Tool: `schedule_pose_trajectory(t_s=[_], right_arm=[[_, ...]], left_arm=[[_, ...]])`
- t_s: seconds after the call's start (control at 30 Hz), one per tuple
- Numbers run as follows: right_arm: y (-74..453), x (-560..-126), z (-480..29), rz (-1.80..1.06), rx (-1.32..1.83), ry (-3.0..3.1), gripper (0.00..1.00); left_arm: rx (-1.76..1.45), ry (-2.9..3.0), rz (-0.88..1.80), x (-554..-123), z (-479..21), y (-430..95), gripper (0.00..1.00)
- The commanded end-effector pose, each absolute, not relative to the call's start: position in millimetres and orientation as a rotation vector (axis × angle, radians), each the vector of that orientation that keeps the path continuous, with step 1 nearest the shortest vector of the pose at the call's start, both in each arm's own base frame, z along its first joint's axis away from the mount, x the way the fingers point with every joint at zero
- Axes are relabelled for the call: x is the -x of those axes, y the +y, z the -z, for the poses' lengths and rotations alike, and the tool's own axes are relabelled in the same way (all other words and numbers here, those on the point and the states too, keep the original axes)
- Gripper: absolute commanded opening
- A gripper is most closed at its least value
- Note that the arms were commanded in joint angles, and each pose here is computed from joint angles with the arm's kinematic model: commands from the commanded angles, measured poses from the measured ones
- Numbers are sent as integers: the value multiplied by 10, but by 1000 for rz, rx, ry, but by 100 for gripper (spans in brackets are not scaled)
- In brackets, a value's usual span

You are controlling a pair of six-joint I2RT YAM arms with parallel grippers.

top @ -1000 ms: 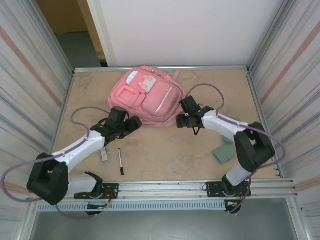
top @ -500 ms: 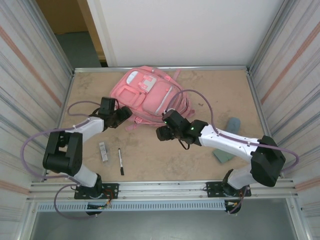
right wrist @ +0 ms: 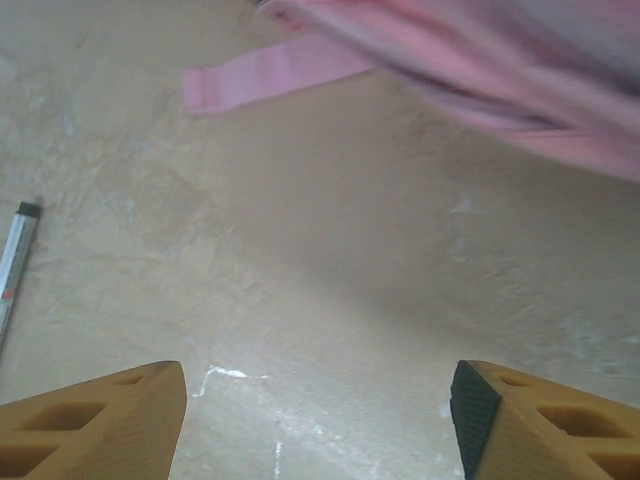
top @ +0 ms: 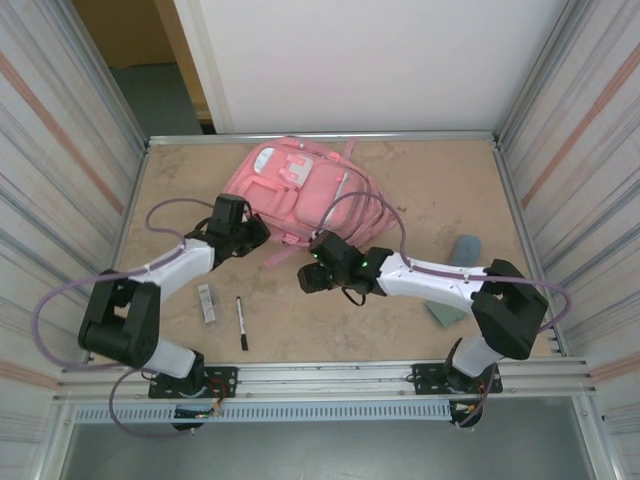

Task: Pack books, pencil case, and school supplies into a backpack

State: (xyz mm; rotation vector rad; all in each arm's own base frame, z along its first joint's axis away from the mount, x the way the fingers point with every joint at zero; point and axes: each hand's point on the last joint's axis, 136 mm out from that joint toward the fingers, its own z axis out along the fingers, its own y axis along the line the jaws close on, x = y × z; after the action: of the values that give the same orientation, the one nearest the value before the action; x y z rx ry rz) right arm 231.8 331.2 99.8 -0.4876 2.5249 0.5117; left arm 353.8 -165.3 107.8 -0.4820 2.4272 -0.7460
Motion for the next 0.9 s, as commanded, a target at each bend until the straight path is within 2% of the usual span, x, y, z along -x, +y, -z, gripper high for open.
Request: schedule_pose_trajectory(t_s=[0.0,0.3,0.5,0.7,0.87], right_arm=[[3460,-2323,-957,-585,401,2518,69],[3415,-2578,-957,-435,251,2447,67],[3795,-2513,-1113,-482,349,2424,64],[3657,-2649,-1132,-371,197,2392,56],[3520,-2640,-1195,-271,158,2396,55]], left_arm=[[503,2400,814,-3310,-1328,-1753,0],[594,2360,904,-3054,-1512,-1765,0],[610,2383,1121,-2909,-1574,-2037,0],[585,2385,1174,-2796,-1673,-2145,0],[624,2369,1155,-2756,-1712,-2070,0]])
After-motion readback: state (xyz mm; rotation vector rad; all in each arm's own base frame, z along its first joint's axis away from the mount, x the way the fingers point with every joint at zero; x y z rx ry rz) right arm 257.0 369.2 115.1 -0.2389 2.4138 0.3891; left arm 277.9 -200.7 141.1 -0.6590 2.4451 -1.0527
